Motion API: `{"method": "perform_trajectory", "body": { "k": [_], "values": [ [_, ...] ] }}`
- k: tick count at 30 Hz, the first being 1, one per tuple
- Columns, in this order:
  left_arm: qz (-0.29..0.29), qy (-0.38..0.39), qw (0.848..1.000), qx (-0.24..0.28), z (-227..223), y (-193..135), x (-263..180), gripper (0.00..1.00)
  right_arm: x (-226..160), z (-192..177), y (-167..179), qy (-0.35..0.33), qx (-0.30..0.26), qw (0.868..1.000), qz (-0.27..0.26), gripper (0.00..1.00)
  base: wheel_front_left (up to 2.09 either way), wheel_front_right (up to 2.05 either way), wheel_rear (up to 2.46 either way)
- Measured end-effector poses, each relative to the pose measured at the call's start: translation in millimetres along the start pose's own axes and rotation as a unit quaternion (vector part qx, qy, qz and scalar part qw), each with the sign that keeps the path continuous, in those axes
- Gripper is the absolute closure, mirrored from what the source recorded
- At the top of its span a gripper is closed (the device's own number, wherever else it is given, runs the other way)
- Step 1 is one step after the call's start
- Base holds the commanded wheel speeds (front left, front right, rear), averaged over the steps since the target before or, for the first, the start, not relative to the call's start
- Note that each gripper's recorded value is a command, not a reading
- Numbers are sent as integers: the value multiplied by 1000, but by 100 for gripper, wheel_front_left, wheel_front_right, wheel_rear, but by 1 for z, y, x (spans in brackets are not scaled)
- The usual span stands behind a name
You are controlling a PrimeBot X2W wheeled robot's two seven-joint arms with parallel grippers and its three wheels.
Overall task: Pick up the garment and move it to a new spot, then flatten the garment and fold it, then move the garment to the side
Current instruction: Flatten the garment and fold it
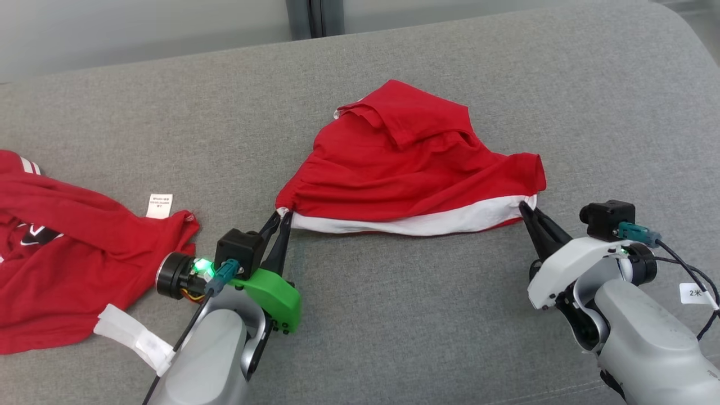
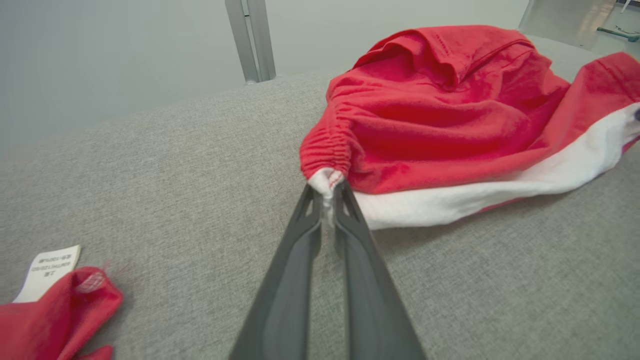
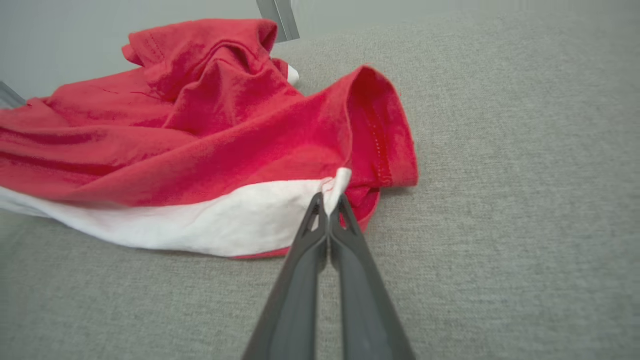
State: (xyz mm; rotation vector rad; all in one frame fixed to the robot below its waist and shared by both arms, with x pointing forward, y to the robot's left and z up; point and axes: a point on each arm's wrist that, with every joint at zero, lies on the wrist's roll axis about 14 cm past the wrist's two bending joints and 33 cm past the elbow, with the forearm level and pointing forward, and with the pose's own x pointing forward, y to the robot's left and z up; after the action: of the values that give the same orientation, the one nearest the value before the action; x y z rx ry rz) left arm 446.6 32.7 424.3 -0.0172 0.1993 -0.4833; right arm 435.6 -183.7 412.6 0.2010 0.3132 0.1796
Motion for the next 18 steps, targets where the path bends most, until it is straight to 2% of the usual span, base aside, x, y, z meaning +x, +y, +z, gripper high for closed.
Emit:
{"method": "perform_trajectory", "body": {
  "k": [5, 9, 15, 18],
  "values": [
    [3, -5, 1000, 3, 6, 5, -6, 100, -3, 35, 13, -52, -5, 998, 26, 100, 0, 0, 0],
    [-3, -27, 1000, 6, 29, 7, -4, 100, -11, 90, 18, -128, -26, 991, 42, 100, 0, 0, 0],
    [-29, -103, 993, 52, 120, 5, 11, 100, -33, 178, 43, -246, -82, 963, 76, 100, 0, 0, 0],
    [-39, -162, 983, 72, 186, -1, 12, 100, -50, 223, 53, -304, -115, 942, 85, 100, 0, 0, 0]
  ]
}}
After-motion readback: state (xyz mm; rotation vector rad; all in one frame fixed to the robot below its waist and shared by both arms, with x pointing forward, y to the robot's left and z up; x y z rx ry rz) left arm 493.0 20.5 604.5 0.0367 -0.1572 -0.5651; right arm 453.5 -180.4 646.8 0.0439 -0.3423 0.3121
